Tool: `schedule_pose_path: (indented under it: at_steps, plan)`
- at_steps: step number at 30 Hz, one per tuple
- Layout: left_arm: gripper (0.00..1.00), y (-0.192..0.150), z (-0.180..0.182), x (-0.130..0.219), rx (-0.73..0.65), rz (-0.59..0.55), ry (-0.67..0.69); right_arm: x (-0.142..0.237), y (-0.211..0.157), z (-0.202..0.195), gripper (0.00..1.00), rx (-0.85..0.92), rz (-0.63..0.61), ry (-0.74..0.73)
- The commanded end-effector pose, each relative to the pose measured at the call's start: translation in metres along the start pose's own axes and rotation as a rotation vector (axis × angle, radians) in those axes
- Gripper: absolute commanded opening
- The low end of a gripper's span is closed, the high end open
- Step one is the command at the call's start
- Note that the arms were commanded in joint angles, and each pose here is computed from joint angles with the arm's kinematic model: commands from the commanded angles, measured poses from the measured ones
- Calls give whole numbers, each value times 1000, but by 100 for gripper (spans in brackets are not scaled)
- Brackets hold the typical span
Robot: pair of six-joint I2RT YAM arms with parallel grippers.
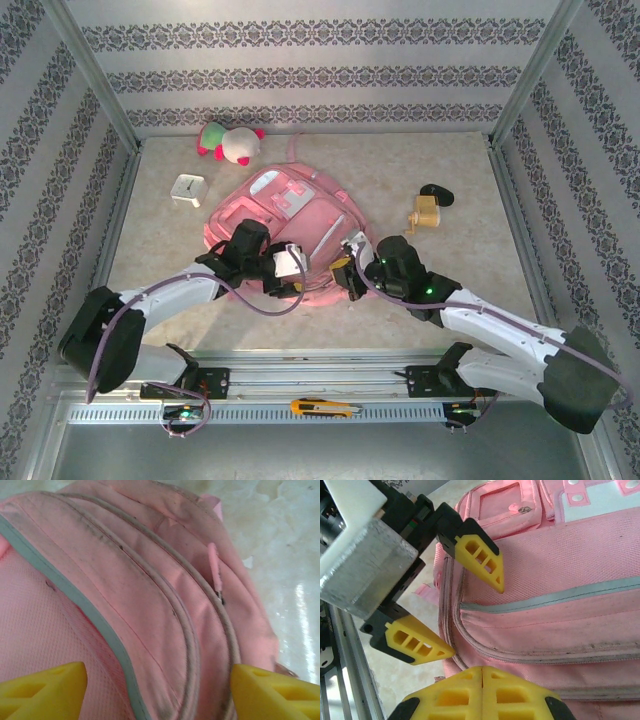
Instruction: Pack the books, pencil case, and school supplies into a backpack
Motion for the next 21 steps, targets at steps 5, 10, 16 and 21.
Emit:
schedule_pose_path:
  at_steps: [5, 10, 16, 21]
  plan:
    - [77, 15, 14, -21, -154, -1, 99, 7, 4, -6, 5, -15, -36, -36]
    - [48, 14, 28, -24, -131, 17, 194, 10, 3, -7, 5, -18, -44, -47]
    - [0, 39, 29, 2, -29, -73, 214, 15, 2, -9, 7, -23, -59, -69]
    - [0, 62, 29, 31, 76, -152, 169, 18, 1, -11, 9, -23, -62, -82]
Point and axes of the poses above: each hand's point on the last joint's axis, 136 mm out from that joint toward the fingers, its own x axis back along the fingers, its own z axis along the line the jaws close on, y = z × x, the point moved 4 cm from there along x, back along the fingers, and after that the axes turned 5 degrees about x, right-handed, at the moved point
